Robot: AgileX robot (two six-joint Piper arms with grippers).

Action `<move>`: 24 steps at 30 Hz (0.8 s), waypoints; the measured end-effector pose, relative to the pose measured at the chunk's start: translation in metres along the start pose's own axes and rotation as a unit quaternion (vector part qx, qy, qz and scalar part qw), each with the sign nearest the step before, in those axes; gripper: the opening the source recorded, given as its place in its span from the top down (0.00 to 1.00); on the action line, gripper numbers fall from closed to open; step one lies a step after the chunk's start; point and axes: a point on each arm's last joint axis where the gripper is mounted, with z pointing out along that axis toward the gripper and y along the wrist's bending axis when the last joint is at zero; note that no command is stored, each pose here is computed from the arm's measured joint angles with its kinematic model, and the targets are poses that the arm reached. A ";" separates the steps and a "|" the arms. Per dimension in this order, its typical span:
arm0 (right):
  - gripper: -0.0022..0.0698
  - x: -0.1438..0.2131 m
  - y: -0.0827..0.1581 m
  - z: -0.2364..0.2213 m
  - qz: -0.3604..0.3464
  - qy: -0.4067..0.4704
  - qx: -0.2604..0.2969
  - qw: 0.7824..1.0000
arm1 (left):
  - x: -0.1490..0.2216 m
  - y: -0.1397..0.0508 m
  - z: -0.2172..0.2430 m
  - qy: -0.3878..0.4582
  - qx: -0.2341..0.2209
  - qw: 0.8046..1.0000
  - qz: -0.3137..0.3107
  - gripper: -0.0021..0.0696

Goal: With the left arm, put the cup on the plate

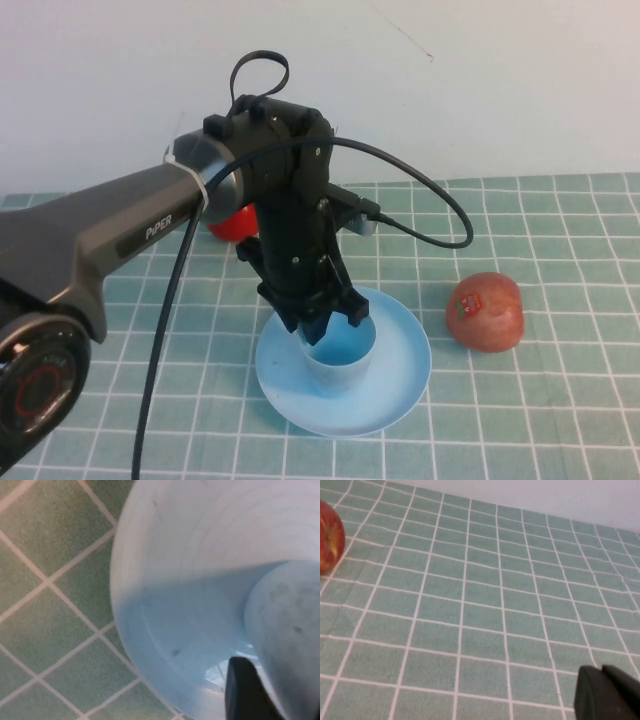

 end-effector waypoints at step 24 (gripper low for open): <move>0.97 0.000 0.000 0.000 0.000 0.000 0.000 1.000 | 0.102 -0.020 -0.228 -0.285 -0.029 0.958 -0.004 0.97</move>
